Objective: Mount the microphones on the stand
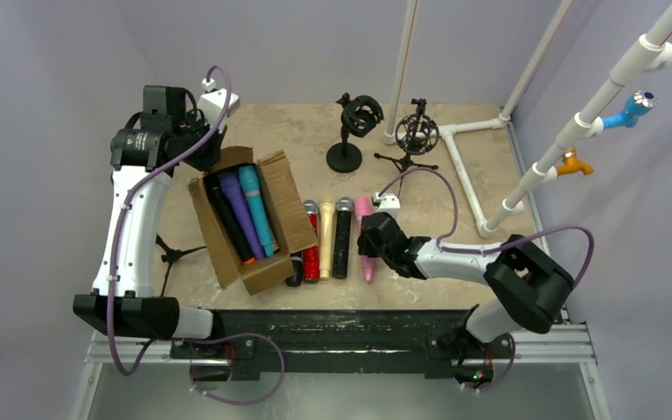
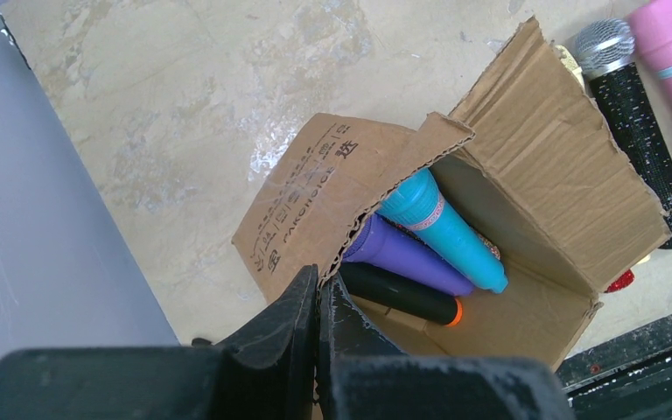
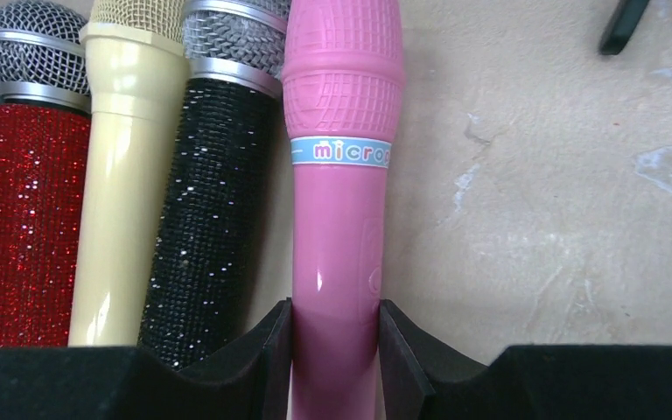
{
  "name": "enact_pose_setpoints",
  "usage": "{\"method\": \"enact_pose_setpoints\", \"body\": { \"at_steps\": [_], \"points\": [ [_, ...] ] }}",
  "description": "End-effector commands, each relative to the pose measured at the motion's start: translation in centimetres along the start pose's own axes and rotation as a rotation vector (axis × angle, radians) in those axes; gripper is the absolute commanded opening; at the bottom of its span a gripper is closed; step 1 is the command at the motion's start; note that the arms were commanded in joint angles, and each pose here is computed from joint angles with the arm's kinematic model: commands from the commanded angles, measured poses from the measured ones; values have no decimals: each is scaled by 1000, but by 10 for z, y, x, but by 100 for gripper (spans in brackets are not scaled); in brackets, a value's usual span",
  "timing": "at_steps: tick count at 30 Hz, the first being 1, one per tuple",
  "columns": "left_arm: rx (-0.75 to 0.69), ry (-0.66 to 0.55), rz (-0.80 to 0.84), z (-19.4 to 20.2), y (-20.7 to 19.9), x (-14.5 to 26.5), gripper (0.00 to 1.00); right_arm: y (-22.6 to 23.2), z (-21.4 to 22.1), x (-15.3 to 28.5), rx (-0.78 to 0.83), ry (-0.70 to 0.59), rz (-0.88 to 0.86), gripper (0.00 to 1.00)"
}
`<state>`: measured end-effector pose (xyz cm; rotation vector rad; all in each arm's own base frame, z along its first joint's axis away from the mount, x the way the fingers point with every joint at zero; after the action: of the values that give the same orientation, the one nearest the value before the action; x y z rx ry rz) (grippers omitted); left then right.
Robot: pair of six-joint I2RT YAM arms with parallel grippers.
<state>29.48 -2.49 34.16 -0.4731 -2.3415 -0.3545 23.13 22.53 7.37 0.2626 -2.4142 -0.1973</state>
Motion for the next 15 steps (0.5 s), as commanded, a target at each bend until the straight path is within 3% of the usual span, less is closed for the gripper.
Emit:
{"method": "enact_pose_setpoints", "body": {
  "at_steps": [1,2,5,7,10,15],
  "points": [
    [-6,-99,9,-17,-4,14,0,29,-27,-9,-67,-69,-90,7],
    [-5,-100,14,-17,-4,14,0,31,-26,-10,-66,-63,-96,12],
    [-4,-99,33,-17,-7,12,0,34,-27,-7,-63,-56,-116,38],
    [-2,-103,41,-17,-8,11,0,35,-33,-2,-63,-68,-127,47],
    [5,-104,52,-18,-9,10,0,38,-47,10,-63,-98,-149,54],
    [9,-115,54,-19,-10,14,0,50,-83,39,-73,-171,-215,52]
  ]
}}
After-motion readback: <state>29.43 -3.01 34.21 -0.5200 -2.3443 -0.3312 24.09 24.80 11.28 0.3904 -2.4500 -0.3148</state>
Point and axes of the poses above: each gripper's point midway between its finger pads, its own x axis back along the fingers, its own y axis along the line the jaws close on, z = x × y, the point moved 5 cm from there along x, back along the fingers, and after that the axes turned 2 degrees about x, right-handed, at the moved point
